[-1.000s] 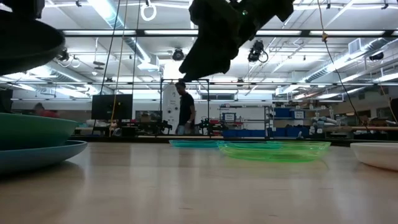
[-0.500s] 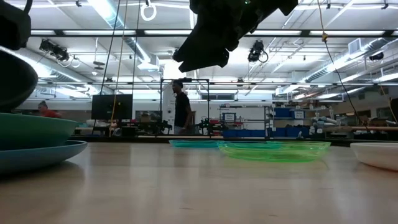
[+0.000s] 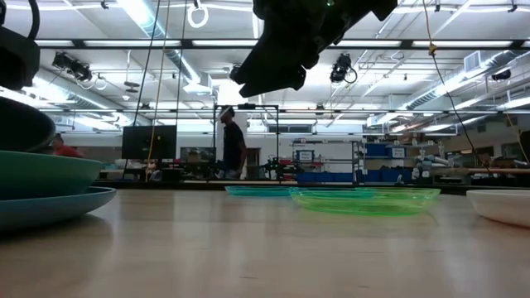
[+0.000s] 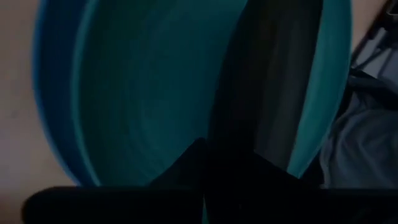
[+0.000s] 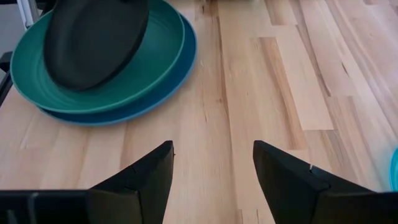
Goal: Stack plastic plates
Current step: Stack the black plate on top of the green plate, then stack the white plate on top of the black plate
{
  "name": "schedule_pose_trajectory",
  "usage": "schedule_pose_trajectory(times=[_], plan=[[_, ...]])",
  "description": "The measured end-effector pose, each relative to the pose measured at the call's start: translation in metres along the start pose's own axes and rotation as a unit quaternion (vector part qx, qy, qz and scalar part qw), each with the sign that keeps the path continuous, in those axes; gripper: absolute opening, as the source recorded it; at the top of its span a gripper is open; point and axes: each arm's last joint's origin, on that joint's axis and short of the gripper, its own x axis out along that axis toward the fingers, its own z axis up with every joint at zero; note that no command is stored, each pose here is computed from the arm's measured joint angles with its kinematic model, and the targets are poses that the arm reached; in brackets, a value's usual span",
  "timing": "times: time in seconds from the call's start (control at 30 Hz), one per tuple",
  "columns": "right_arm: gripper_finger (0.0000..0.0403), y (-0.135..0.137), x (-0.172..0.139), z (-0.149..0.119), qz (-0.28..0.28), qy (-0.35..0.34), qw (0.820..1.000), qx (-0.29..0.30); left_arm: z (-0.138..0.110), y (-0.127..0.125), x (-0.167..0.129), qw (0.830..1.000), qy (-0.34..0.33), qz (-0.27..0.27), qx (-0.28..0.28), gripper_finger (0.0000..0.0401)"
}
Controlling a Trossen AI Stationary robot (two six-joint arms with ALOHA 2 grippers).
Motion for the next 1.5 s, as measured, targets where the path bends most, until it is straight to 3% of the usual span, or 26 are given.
schedule_pose_trajectory(times=[0.33,0.77,1.1,1.5], plan=[[0.0229,0.001,0.0,-0.001,0.012,0.004,1.0,-0.003,0.0,0.002,0.0,1.0,-0.005,0.009,-0.002,0.0164],[0.0229,0.0,0.0,-0.004,0.01,0.022,1.0,-0.004,0.001,-0.002,-0.004,1.0,-0.006,0.008,0.01,0.0169],[0.0229,0.0,-0.006,-0.032,0.027,0.175,0.984,0.035,0.01,-0.027,-0.018,0.983,-0.148,-0.044,0.099,0.0169],[0.0229,0.019,-0.026,-0.049,0.009,0.268,0.96,0.074,0.015,-0.037,-0.022,0.946,-0.251,-0.053,0.2,0.0169]])
